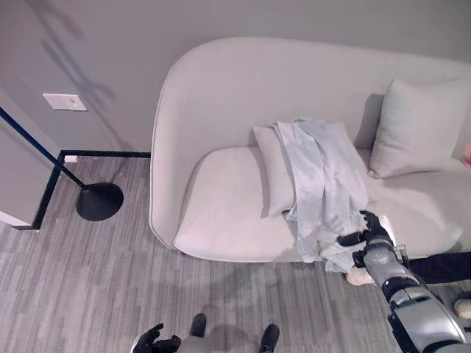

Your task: Hang the clothes on the sofa on the clothes rack.

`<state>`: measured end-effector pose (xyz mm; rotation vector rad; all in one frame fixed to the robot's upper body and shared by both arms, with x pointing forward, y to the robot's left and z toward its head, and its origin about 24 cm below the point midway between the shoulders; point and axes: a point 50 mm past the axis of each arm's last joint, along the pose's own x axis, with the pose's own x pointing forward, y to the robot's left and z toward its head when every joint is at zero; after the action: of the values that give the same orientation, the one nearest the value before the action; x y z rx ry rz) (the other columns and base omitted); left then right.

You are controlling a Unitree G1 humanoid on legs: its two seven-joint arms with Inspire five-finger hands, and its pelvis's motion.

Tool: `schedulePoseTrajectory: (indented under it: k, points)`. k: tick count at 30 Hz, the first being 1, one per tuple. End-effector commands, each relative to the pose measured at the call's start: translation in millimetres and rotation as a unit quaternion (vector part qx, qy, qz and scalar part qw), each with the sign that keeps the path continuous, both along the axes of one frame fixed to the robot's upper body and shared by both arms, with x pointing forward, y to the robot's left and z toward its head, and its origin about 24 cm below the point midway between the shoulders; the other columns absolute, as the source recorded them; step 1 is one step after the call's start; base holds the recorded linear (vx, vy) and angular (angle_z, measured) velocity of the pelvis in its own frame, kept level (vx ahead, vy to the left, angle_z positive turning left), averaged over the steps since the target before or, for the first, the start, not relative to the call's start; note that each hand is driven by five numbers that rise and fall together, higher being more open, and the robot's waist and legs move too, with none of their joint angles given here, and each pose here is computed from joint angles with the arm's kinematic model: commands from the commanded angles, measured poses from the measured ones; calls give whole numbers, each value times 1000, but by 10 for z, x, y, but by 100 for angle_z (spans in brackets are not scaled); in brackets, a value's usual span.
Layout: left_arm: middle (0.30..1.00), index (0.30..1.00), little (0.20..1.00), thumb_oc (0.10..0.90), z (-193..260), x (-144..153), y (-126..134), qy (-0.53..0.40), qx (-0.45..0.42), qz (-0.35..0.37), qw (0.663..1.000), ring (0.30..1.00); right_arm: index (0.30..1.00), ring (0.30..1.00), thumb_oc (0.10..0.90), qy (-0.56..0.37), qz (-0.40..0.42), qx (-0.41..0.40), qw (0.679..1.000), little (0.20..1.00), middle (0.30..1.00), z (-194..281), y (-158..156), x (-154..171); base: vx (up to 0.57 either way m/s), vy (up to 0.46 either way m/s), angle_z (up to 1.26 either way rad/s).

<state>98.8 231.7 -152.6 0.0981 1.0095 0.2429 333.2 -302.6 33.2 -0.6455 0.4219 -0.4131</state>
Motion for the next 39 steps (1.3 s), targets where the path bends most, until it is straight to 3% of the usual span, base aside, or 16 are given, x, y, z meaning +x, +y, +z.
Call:
schedulePoseTrajectory:
  k: [1, 5, 12, 17, 19, 20, 21, 25, 30, 39]
  points:
    - [900, 900, 900, 800, 10, 109, -211, -28, 4, -57, 998, 900, 900, 900, 800, -112, -33, -50, 992, 900, 900, 730, -250, 239, -59, -5, 18]
    - [900, 900, 900, 800, 73, 287, -293, -64, 7, -74, 995, 900, 900, 900, 800, -142, -35, -57, 988, 900, 900, 1003, -196, 373, 3, -30, 13]
    - [900, 900, 900, 800, 192, 565, -397, -115, 7, -92, 989, 900, 900, 900, 800, -141, -53, -40, 988, 900, 900, 1066, -131, 441, 9, -10, -1]
    - [900, 900, 900, 800, 201, 571, -363, -116, 14, -85, 989, 900, 900, 900, 800, -149, -34, -27, 988, 900, 900, 992, 22, 483, 41, -15, -3]
    - [900, 900, 900, 800, 167, 517, -312, -102, 21, -67, 992, 900, 900, 900, 800, -165, -6, -21, 986, 900, 900, 961, 190, 527, 58, -27, -2]
    - [900, 900, 900, 800, 110, 405, -241, -77, 27, -35, 996, 900, 900, 900, 800, -199, 73, -10, 977, 900, 900, 893, 600, 565, 45, -27, -5]
    - [900, 900, 900, 800, 110, 405, -240, -77, 27, -35, 996, 900, 900, 900, 800, -199, 73, -10, 977, 900, 900, 891, 600, 563, 50, -34, -9]
    - [900, 900, 900, 800, 14, 174, -181, -30, 30, -12, 999, 900, 900, 900, 800, -227, 198, 4, 954, 900, 900, 600, 999, 198, 66, -62, -20]
    - [900, 900, 900, 800, -23, 108, -240, -13, 20, -25, 999, 900, 900, 900, 800, -213, 260, 25, 942, 900, 900, 350, 1115, -224, 45, -85, -8]
    - [900, 900, 900, 800, -57, 95, -356, 1, 10, -45, 999, 900, 900, 900, 800, -153, 290, 74, 942, 900, 900, -12, 1276, -560, 9, -27, -5]
